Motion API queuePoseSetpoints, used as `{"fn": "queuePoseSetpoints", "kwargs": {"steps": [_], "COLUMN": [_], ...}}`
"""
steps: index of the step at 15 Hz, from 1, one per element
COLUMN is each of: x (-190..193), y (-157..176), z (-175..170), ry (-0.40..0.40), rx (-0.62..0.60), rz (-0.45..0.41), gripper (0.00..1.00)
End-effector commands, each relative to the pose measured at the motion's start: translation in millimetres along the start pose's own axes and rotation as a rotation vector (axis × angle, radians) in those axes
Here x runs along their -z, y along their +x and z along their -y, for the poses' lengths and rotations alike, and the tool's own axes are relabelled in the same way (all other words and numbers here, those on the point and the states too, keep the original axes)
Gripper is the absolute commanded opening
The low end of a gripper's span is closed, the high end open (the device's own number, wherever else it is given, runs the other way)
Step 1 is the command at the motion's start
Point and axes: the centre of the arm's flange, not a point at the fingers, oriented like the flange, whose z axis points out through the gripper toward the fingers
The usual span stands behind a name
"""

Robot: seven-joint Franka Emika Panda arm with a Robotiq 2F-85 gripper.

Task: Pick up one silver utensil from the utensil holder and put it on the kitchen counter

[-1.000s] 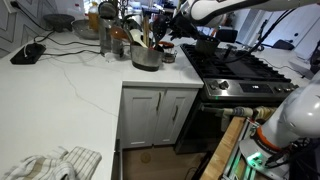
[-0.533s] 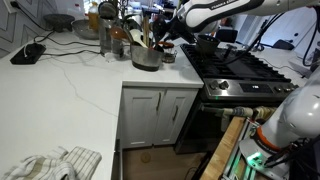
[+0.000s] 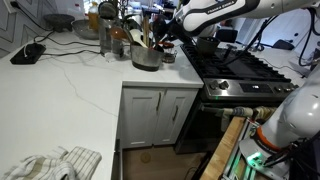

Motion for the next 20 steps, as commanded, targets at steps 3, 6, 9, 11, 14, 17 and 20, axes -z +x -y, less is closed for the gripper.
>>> {"fn": "queuePoseSetpoints", "kwargs": {"steps": [3,6,9,11,14,17,20], "x": [-9,-12,-9,-4,11,28,46], "y": [3,3,3,3,5,10,17], "z": [-4,-4,-1,2,10,17,21], "ry": [0.029,0.038,0.047,0.053,0.062,0.067,0.056], "rx": [-0.004,0.001,0.01,0.019,0.046,0.064,0.075], "rz": [-0.03,-0.044,-0.057,-0.062,-0.085,-0.11,-0.13], "gripper": [0.31,0.13,0.0,0.0,0.01,0.01,0.01]}}
